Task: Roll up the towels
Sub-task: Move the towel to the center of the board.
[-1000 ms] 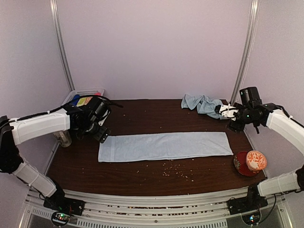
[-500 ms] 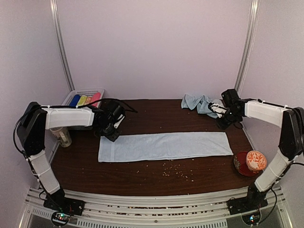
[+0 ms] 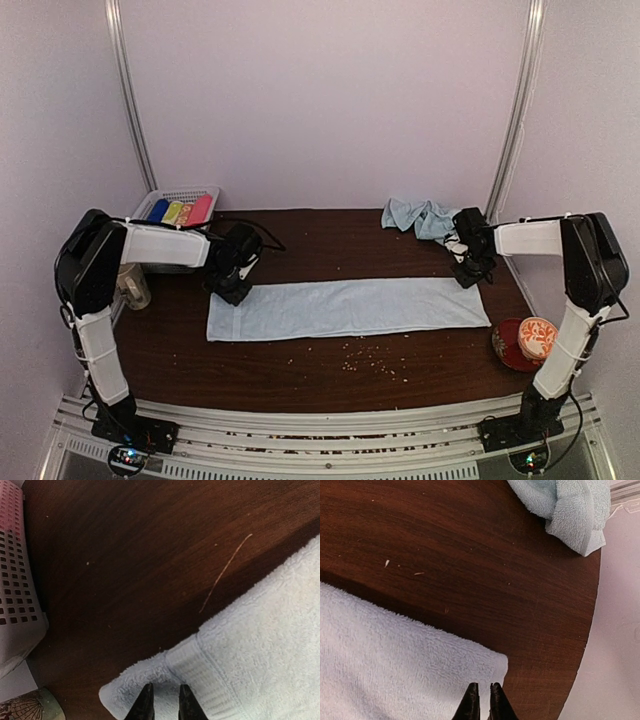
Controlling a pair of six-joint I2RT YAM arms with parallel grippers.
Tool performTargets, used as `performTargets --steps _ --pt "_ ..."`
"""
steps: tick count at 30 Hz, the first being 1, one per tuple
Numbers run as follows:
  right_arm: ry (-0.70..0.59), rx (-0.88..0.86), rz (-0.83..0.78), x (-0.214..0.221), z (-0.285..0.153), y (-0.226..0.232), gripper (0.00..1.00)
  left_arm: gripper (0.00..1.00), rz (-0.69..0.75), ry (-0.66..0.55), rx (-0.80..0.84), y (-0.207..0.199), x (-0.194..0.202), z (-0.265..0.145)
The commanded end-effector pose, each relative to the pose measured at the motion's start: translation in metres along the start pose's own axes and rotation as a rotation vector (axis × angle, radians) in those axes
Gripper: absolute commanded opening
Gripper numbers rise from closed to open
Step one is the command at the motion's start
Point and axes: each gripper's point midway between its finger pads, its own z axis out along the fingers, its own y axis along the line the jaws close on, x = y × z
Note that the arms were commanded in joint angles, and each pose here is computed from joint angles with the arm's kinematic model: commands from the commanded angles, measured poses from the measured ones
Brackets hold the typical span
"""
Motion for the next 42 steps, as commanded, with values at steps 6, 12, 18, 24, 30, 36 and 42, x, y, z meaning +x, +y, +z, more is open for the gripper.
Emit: performTargets --steps 6,12,18,24,30,36,42 --pt "0.06 0.104 0.004 -0.001 0.035 -0.005 0.08 0.17 0.0 0.034 -0.068 0.013 -0.003 0.021" --pt "0.028 0.177 0.026 -0.017 0.043 -0.016 0.07 0.18 0.016 0.067 -0.129 0.02 -0.005 0.036" --pt "0.01 0.232 0.017 -0.032 0.054 -0.024 0.06 0.2 0.01 0.102 -0.171 0.03 -0.001 0.048" --pt "-0.027 0.232 0.025 -0.053 0.054 -0.027 0.06 0.3 -0.03 0.104 -0.177 0.042 -0.001 0.049" --pt "-0.092 0.199 0.058 -0.074 0.011 -0.042 0.24 0.67 -0.084 0.03 -0.169 0.052 -0.02 0.025" --pt "-0.263 0.005 0.065 -0.1 -0.065 -0.037 0.58 0.98 -0.142 -0.1 -0.142 0.067 -0.056 -0.021" --pt "-0.42 -0.457 -0.05 -0.102 -0.118 0.049 0.55 0.98 -0.051 -0.245 -0.078 0.02 -0.097 -0.07"
